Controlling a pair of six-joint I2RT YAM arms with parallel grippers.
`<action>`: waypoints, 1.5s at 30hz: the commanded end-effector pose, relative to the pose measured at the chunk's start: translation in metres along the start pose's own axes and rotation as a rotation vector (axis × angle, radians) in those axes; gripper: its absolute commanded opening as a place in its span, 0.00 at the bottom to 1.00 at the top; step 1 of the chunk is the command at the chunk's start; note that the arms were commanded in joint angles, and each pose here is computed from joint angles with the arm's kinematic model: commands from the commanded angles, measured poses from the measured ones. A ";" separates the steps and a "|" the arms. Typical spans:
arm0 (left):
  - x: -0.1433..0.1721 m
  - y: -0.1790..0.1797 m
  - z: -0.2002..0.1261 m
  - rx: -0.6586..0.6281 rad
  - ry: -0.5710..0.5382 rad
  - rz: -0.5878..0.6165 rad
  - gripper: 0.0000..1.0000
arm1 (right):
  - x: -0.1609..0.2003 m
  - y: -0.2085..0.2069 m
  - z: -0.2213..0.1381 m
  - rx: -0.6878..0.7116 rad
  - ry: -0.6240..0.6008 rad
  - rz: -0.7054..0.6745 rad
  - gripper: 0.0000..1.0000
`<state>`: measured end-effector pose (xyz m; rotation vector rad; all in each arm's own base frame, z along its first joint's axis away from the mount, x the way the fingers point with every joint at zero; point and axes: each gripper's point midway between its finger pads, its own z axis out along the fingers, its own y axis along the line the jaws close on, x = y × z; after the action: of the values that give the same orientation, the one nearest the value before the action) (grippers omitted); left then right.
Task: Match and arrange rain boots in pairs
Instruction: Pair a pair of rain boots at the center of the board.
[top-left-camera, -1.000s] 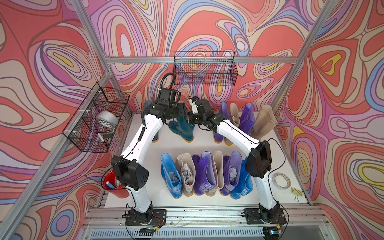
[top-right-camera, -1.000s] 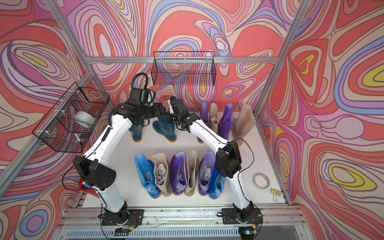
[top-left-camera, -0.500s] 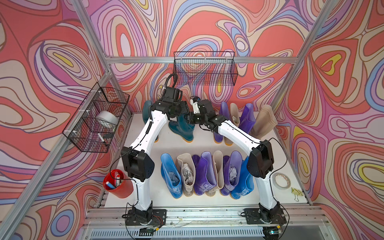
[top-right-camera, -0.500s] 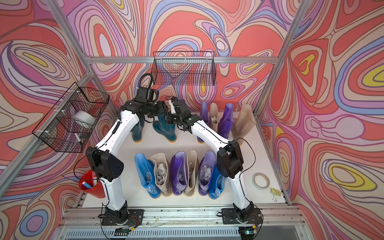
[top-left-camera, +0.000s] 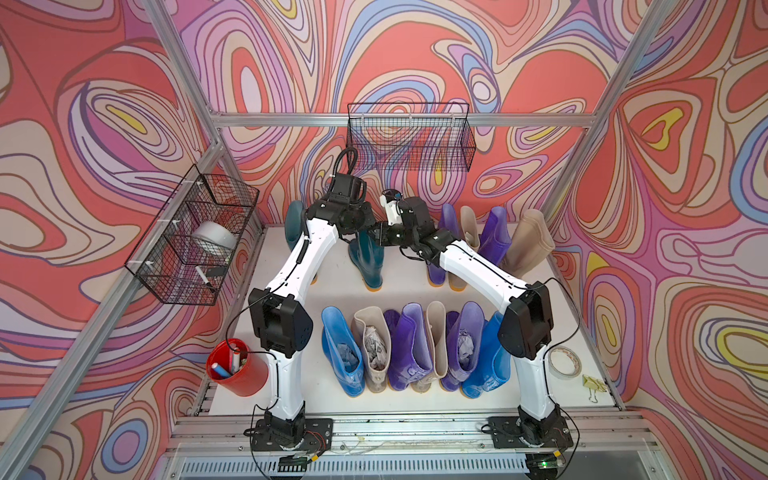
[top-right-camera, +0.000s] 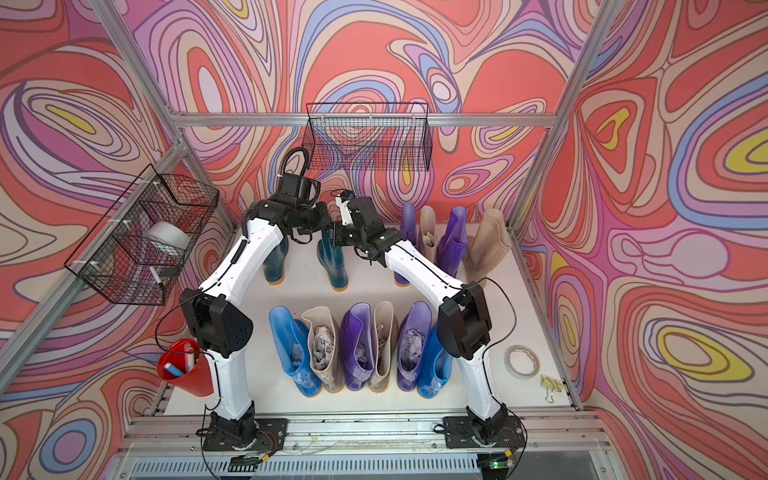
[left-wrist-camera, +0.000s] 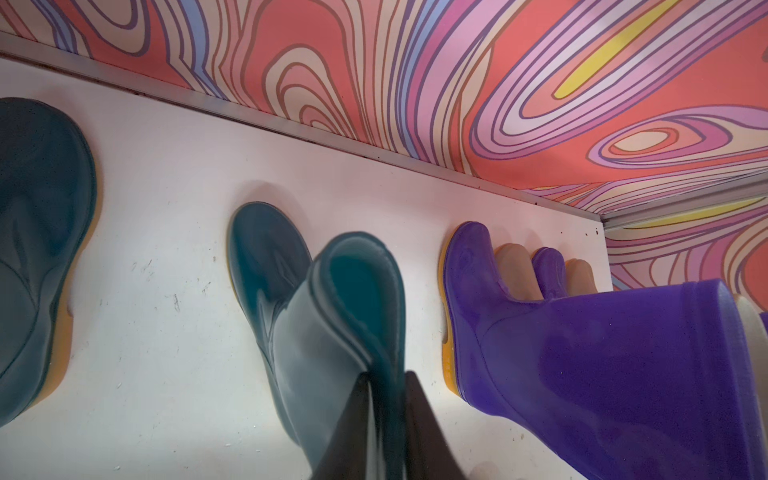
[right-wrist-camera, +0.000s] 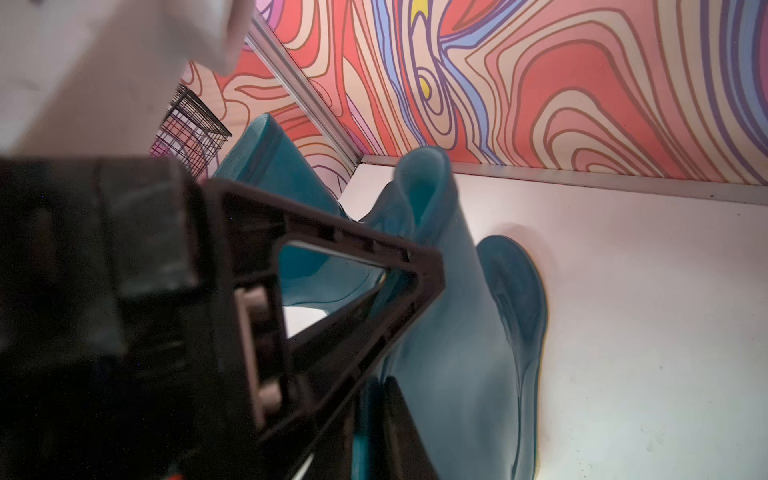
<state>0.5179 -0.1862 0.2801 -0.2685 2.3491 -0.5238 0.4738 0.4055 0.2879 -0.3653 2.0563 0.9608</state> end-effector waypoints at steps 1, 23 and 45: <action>0.007 0.000 0.009 -0.001 0.037 0.001 0.01 | -0.044 0.041 -0.032 -0.095 -0.128 -0.070 0.17; -0.076 0.054 -0.028 0.001 -0.070 0.147 0.00 | -0.044 0.033 -0.162 0.077 -0.186 -0.116 0.31; -0.102 0.096 -0.040 -0.084 -0.126 0.194 0.00 | -0.011 0.010 -0.170 0.170 -0.097 -0.071 0.30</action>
<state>0.5529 -0.0544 0.2894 -0.1690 2.3662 -0.2980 0.3854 0.2927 0.3576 -0.3144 2.0222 0.7420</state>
